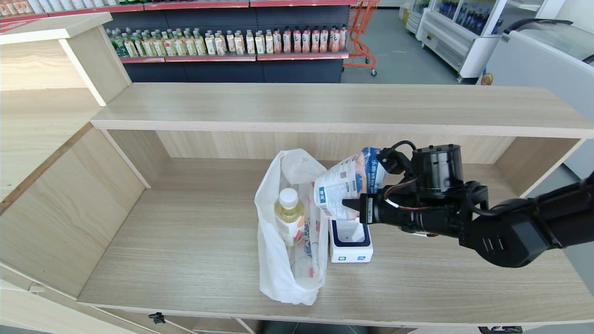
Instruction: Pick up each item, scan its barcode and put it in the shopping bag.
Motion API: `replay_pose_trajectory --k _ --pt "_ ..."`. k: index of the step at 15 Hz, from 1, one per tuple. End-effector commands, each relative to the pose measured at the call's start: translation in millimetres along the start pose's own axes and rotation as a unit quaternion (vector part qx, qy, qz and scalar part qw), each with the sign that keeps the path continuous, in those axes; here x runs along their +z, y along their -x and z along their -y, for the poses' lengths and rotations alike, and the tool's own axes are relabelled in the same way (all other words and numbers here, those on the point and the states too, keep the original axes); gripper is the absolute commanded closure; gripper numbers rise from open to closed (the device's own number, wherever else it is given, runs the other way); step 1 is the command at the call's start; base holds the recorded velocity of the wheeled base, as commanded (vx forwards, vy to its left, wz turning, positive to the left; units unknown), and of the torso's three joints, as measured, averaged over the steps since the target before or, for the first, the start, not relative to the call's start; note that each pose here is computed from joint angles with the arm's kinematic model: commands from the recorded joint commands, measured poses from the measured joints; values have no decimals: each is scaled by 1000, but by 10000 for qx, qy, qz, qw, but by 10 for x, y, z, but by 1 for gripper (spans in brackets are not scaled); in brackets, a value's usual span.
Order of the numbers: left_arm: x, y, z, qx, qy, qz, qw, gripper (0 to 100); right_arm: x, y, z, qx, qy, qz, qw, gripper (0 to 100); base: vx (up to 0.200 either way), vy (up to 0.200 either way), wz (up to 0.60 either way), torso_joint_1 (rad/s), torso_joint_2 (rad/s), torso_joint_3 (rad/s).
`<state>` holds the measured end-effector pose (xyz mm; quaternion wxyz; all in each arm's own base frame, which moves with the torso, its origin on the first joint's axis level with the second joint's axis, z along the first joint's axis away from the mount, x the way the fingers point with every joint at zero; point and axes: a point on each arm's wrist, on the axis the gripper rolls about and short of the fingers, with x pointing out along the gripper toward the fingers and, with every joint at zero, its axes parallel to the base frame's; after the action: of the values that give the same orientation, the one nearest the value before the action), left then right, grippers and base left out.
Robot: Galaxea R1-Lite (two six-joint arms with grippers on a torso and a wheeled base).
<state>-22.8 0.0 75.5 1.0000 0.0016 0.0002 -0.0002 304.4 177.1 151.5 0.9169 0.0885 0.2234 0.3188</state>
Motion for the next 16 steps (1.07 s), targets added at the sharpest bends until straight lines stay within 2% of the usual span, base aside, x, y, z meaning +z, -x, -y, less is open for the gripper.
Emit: replay_pose_trajectory --k 1,5,16 --pt "0 0 0 2 -7 2 10000 0 -141 -264 82 -45 112 -218 9997 100 0 0 0 0 0 0" --pt "0 0 0 10 -7 2 10000 0 -40 -472 67 91 193 125 9997 100 0 0 0 0 0 0" --pt "0 0 0 2 1 2 10000 0 -137 -1026 118 181 379 106 9991 100 0 0 0 0 0 0"
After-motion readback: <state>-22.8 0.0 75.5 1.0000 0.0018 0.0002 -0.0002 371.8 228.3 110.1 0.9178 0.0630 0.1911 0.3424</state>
